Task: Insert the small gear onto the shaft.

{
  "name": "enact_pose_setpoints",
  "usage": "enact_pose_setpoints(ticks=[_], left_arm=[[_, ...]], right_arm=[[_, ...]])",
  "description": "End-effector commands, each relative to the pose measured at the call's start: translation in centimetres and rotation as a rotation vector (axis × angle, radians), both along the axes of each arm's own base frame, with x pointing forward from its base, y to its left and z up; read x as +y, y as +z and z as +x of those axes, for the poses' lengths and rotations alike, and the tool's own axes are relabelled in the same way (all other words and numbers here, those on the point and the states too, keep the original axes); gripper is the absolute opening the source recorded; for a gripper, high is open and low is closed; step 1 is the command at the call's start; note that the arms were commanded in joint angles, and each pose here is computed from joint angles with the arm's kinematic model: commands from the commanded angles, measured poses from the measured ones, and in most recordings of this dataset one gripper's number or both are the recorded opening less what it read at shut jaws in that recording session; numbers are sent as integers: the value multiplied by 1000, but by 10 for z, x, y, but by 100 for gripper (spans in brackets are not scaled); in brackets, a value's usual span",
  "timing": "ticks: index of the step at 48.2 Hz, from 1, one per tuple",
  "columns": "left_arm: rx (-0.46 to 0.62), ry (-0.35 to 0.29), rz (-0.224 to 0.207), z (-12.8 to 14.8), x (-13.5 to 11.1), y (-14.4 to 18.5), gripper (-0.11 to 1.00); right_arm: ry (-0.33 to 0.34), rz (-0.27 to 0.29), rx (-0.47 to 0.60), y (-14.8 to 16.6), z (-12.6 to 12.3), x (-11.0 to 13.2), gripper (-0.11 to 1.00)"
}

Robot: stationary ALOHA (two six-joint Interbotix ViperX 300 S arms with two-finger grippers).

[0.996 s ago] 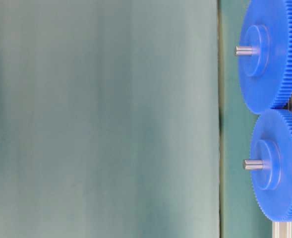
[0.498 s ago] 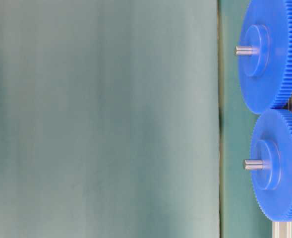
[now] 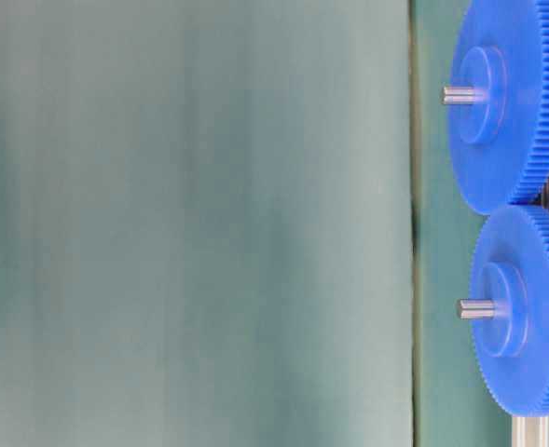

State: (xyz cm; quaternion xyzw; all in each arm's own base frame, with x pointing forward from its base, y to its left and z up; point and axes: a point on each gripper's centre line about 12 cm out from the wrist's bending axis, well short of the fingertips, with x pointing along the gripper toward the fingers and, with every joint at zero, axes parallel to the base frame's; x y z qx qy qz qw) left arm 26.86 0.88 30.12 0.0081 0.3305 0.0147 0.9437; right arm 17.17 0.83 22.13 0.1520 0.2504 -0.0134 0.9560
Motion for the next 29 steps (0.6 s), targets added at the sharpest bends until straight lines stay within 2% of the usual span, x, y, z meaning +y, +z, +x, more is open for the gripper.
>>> enact_pose_setpoints(ticks=[1, 29], left_arm=[[-20, -7, 3, 1, -2, 6, 84], [-18, -17, 6, 7, -4, 7, 84]], right_arm=[[-7, 10, -13, 6, 3, 0, 4], [-8, 8, -7, 3, 2, -1, 4]])
